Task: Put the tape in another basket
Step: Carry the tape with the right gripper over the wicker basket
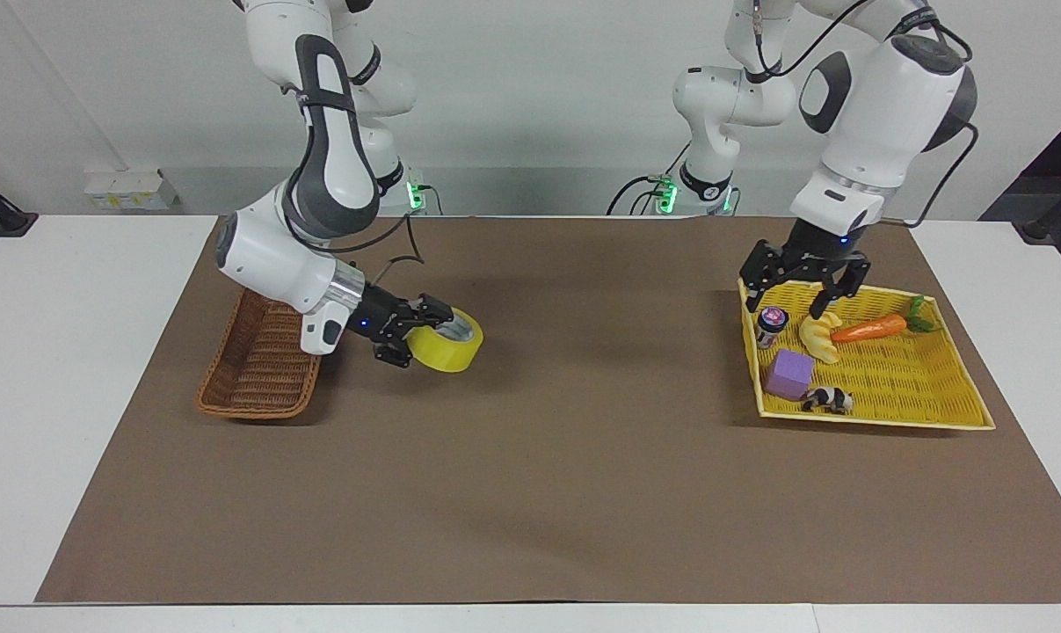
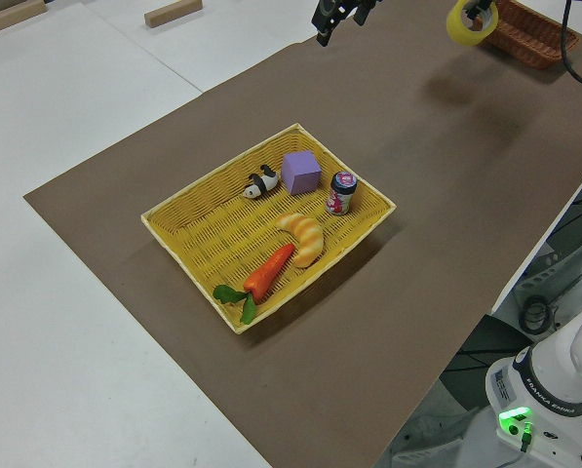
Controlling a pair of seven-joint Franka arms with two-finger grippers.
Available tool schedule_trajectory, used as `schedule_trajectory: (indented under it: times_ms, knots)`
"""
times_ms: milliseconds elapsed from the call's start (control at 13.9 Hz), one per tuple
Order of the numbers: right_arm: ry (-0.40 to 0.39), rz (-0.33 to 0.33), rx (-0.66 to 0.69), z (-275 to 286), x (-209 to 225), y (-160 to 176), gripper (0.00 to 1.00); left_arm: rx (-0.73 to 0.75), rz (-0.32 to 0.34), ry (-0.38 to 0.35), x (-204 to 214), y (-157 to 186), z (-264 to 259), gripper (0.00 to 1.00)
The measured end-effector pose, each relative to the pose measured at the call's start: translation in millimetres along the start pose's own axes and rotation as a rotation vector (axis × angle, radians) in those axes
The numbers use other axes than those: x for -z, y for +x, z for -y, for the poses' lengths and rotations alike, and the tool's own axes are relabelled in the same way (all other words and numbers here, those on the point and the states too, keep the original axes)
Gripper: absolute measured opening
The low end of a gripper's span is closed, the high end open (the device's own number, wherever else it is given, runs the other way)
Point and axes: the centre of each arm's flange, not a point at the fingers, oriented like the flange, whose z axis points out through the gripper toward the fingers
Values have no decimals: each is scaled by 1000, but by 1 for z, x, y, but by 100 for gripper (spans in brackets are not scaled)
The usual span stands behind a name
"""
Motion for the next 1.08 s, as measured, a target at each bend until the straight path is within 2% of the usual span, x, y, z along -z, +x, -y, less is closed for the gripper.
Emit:
schedule_trajectory:
  times_ms: [216, 433, 577, 721, 865, 1082]
  knots:
    - [-128, 24, 27, -12, 32, 7, 0, -67, 24, 22, 31, 1, 35, 100]
    - [-210, 38, 20, -30, 55, 4, 0, -90, 55, 37, 56, -2, 63, 100]
    - [-331, 96, 31, -40, 68, 2, 0, -92, 91, 39, 71, -6, 68, 100]
    - [-428, 123, 34, -49, 87, 2, 0, -93, 117, 36, 85, -10, 67, 100]
    - [-484, 135, 17, -70, 108, -8, 0, -94, 138, 35, 92, -13, 66, 100]
    - [-530, 222, -32, -102, 129, -36, 0, -94, 175, 31, 97, -18, 65, 100]
